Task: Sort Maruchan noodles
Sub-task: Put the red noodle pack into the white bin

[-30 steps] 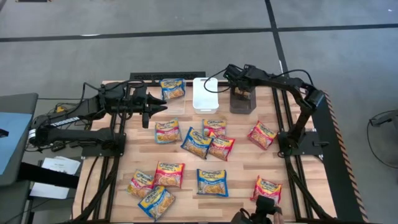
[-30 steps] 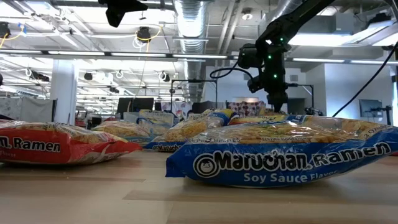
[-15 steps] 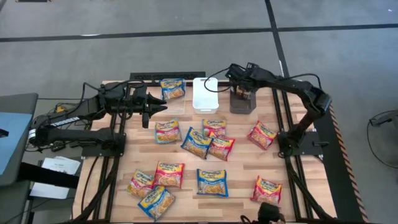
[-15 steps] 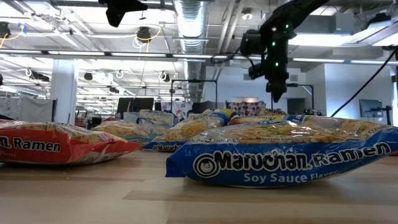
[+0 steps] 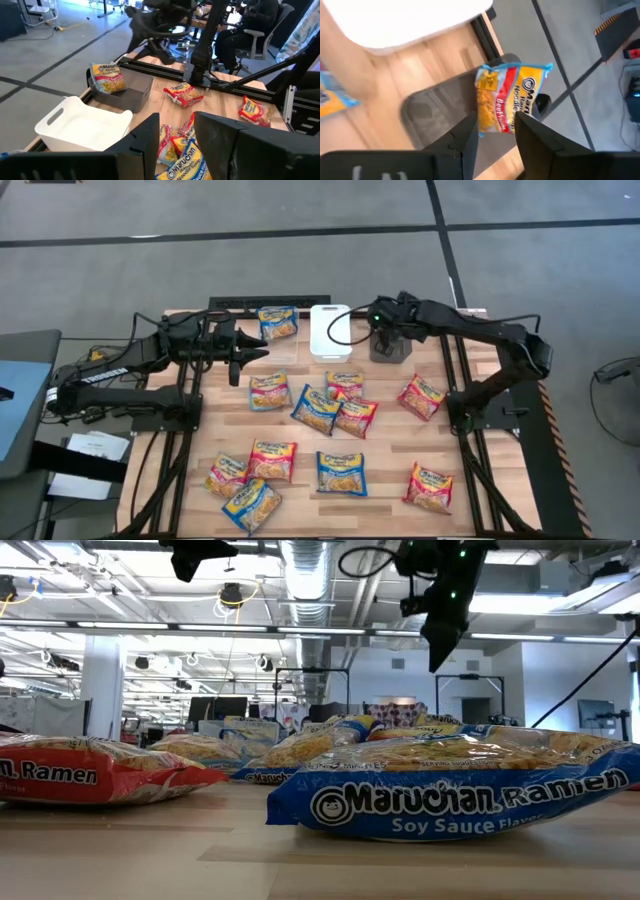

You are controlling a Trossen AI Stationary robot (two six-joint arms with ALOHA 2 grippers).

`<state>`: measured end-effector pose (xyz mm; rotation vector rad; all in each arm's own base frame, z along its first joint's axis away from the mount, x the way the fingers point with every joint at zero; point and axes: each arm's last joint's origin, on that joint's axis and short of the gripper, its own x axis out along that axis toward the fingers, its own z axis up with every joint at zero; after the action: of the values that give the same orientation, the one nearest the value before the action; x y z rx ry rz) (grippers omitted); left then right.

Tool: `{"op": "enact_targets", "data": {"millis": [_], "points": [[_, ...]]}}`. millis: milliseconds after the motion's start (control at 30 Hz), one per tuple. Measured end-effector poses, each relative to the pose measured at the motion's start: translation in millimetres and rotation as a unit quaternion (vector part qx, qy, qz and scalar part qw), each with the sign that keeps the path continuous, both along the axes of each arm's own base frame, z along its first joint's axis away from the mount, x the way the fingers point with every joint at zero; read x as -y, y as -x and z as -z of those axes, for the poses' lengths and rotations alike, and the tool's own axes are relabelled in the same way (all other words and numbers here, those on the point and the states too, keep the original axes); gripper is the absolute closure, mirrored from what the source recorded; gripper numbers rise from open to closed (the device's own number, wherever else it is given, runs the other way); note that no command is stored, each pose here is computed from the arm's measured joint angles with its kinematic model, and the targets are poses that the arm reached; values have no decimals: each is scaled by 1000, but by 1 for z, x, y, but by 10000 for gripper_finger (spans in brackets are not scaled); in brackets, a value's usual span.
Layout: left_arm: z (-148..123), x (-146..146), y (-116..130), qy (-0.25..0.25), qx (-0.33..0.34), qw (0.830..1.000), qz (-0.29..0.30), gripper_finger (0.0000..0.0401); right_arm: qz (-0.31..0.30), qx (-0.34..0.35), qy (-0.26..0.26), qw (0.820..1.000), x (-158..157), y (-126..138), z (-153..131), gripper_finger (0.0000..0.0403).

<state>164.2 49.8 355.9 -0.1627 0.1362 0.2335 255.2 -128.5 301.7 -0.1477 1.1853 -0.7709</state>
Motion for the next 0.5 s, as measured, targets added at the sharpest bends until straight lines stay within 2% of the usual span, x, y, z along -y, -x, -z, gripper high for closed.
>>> {"op": "enact_targets", "data": {"millis": [267, 500], "points": [[1, -1, -2, -43, -12, 999, 6, 282, -12, 57, -2, 998, -31, -2, -14, 234], [7, -4, -12, -61, -34, 998, 4, 234, -48, 98, -3, 994, -62, 1, -28, 211]]}}
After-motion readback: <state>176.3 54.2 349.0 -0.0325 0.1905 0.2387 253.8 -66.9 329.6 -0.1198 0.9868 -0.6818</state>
